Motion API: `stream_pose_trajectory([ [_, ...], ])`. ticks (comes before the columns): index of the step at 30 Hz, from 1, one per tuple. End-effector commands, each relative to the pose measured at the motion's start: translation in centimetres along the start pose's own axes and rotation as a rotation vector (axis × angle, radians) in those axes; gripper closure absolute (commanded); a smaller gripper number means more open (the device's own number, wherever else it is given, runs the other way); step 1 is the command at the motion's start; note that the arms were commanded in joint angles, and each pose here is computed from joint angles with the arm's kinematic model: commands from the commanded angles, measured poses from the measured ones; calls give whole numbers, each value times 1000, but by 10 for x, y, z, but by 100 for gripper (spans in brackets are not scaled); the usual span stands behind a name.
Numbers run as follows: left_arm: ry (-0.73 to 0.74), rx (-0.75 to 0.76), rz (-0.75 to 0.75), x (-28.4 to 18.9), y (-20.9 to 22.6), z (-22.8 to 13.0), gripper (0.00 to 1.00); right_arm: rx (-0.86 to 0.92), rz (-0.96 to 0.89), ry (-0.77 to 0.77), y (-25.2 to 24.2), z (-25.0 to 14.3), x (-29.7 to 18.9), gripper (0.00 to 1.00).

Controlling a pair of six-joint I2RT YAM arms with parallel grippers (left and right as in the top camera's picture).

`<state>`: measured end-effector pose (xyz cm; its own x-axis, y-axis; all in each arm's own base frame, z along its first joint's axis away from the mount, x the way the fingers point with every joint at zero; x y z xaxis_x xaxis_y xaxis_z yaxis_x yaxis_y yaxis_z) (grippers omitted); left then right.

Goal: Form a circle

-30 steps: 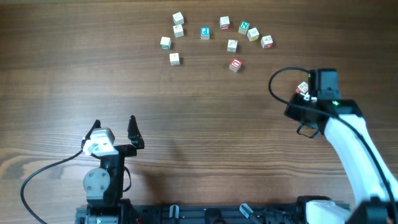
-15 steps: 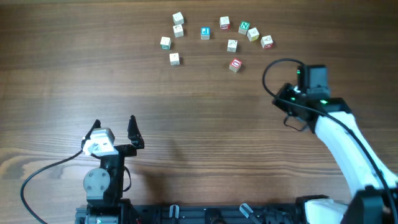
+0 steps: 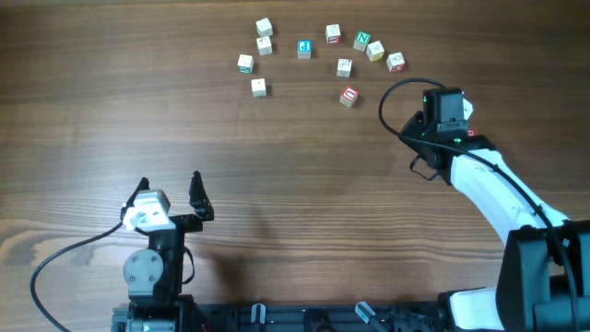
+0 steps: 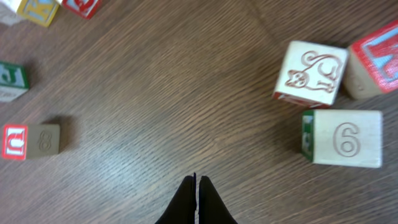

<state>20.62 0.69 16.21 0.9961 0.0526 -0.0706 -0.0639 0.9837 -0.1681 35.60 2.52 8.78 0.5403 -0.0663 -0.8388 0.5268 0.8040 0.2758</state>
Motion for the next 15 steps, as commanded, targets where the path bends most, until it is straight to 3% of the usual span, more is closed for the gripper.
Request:
stream_pose_trajectory([
  [1, -3, 22, -6, 0, 0, -1, 0, 20, -45, -46, -4, 7, 3, 95],
  [15, -3, 22, -6, 0, 0, -1, 0, 71, -167, -73, -23, 5, 10, 95],
])
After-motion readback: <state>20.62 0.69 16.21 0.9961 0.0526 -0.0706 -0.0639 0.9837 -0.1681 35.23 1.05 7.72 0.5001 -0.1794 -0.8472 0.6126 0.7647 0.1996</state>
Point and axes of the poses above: each gripper's point midway between its finger pads, its own x axis out along the fingers, its own y axis along the line the jaws close on, z = x × y, the point moved 4 cm from there along -x, back along the fingers
